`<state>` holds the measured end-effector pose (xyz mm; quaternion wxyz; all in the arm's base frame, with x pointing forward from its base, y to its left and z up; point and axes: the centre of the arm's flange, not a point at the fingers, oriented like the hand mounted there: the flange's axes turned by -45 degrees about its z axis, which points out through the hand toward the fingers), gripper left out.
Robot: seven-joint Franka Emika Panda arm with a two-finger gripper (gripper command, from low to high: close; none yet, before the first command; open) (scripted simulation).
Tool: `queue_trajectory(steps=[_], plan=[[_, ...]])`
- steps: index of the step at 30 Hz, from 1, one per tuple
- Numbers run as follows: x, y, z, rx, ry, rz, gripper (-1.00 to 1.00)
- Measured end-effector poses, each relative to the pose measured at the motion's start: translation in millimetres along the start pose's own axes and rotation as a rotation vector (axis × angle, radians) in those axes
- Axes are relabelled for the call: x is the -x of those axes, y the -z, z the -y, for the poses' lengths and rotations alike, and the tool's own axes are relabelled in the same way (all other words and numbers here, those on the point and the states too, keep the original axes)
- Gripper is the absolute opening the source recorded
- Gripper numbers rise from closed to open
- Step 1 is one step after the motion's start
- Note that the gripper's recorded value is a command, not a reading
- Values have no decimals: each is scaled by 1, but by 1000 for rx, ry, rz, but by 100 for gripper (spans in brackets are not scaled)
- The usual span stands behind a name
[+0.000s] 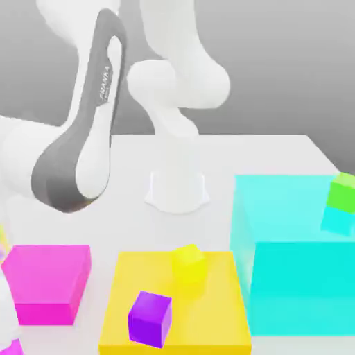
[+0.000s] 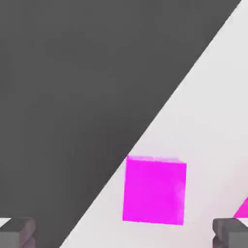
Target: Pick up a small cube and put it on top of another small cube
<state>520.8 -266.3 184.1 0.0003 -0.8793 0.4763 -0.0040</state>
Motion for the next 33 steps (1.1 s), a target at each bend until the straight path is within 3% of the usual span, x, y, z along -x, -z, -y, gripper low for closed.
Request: queue_trajectory(steps=[2,3,10,14,25,29,30,33], plan=[[-1,-32,-2,3,-7,5,0],[0,-47,-3,4,-9,6,-100],[0,-50,-3,3,-10,6,-100],[2,2,-1,3,2,6,-100],[169,125,109,-1,767,9,-100],[195,99,115,-2,880,10,-100],[195,85,114,-2,883,9,100],[195,85,114,-2,883,9,100]])
